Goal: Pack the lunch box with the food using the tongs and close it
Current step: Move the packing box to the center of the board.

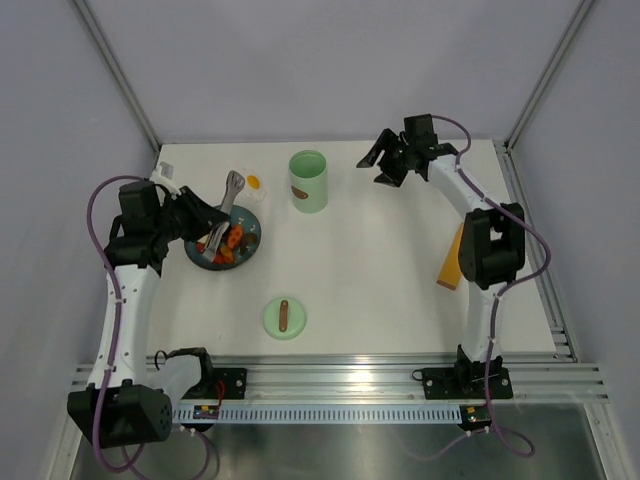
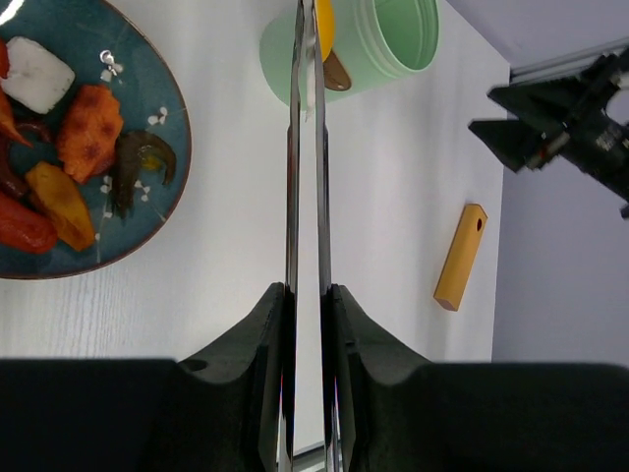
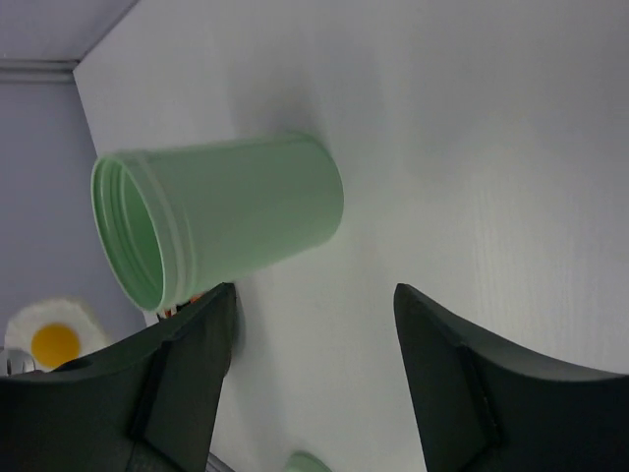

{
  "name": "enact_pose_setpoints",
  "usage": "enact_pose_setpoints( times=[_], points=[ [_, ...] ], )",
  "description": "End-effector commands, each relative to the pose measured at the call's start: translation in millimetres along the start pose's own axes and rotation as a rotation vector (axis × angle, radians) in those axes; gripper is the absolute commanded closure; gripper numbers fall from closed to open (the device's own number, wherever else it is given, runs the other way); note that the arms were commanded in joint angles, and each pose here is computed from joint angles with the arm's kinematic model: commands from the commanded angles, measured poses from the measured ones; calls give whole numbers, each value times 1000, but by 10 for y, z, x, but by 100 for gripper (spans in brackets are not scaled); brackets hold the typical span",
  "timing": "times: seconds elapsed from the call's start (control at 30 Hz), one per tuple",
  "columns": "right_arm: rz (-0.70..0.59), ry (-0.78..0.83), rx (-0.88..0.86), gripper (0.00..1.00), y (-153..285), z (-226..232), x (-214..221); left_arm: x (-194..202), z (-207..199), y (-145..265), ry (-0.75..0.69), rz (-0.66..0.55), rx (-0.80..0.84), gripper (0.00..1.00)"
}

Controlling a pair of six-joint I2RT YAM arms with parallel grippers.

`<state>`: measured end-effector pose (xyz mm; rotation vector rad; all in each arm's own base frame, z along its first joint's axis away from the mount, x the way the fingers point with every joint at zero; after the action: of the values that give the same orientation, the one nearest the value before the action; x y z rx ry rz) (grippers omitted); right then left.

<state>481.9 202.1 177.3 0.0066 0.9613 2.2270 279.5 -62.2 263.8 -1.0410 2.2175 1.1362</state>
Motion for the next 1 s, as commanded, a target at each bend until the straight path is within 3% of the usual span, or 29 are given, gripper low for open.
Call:
enact_pose_setpoints(
  times=[0.0,0.23,0.43,0.6,0.97],
  points=[
    [52,-93,-81,28,-245,232,-194,-319,-370,137,-113,-75,146,100],
    [87,-169,-99,42,-953,195,-374,-426,-574,218,-135,-82,219,100],
    [196,-140,-169,38,-1316,462,-15,-499,-691,283,-143,-90,255,100],
    [254,-194,-206,37,-1422,537,244,-591,-840,336,-153,-110,299,100],
    [344,-140,-233,37,-1433,650,745,-542,-943,161,-128,-64,334,100]
  ],
)
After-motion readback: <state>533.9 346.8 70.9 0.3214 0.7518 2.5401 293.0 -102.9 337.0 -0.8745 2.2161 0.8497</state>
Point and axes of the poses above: each gripper's point midway between its finger pads, its own y axis back along the fingers, its own z axis along the line the jaws close on, x = y × z, the point moved 2 cm from there along y, back along the fingers, and after that the axes turned 11 degrees about -y, right-handed, at the moved point
